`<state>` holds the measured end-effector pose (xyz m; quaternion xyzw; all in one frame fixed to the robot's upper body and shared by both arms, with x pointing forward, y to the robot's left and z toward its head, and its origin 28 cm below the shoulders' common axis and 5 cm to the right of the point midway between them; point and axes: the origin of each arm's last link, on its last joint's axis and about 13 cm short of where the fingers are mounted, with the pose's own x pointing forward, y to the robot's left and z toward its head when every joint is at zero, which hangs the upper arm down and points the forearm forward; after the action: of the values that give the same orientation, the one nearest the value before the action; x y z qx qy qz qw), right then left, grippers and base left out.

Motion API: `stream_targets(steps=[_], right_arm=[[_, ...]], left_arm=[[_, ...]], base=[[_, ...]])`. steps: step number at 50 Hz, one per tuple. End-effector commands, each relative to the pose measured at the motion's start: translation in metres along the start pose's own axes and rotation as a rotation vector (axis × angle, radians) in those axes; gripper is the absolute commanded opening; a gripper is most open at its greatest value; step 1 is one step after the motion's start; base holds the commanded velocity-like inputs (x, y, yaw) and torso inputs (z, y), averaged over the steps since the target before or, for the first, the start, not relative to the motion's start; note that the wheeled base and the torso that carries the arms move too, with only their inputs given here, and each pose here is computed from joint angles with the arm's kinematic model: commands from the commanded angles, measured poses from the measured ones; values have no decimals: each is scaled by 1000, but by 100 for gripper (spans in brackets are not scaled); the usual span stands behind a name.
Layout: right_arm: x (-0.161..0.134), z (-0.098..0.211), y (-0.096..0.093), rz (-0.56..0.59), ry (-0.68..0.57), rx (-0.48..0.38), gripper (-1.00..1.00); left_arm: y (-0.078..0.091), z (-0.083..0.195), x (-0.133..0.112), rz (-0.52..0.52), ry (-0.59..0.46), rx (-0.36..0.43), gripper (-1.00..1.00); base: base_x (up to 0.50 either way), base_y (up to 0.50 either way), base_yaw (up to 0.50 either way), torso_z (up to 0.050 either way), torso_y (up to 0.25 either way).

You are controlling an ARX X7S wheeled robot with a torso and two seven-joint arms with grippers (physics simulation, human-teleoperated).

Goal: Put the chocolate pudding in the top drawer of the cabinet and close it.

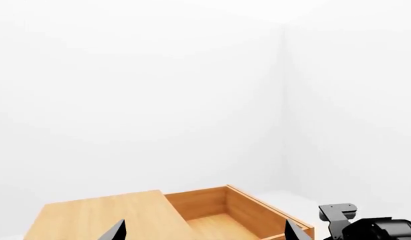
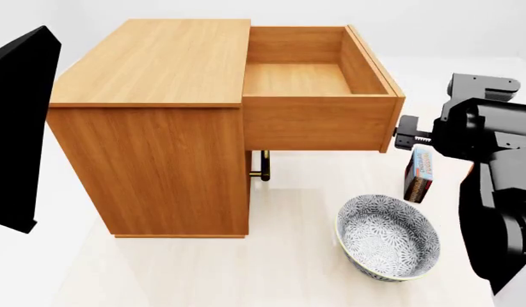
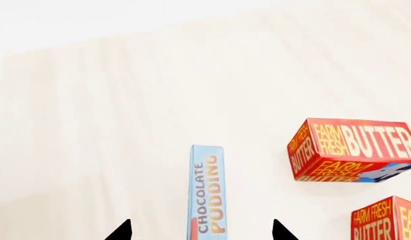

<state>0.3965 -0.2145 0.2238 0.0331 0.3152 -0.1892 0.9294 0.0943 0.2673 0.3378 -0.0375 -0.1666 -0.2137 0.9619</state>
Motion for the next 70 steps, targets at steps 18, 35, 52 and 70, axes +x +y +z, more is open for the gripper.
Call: stream_targets(steps=[18,35,52,70], right_arm=[[15,-29,4,-15,62,-24,100],[22,-44,4,-44,99,-26,100],[27,-41,9,-48,-19,-1,100],[29,-33,11,22,-146,62,100]], left_arm=[[-2,-1,-1,-9,0,-8,100],[0,-4,1,-8,3,-15,100],[-1,-4,0,-7,6,-20,100],[-1,-3,1,-14,0,-25,100]], base=[[0,0,0,0,0],[0,0,0,0,0],[0,0,0,0,0],[0,0,0,0,0]])
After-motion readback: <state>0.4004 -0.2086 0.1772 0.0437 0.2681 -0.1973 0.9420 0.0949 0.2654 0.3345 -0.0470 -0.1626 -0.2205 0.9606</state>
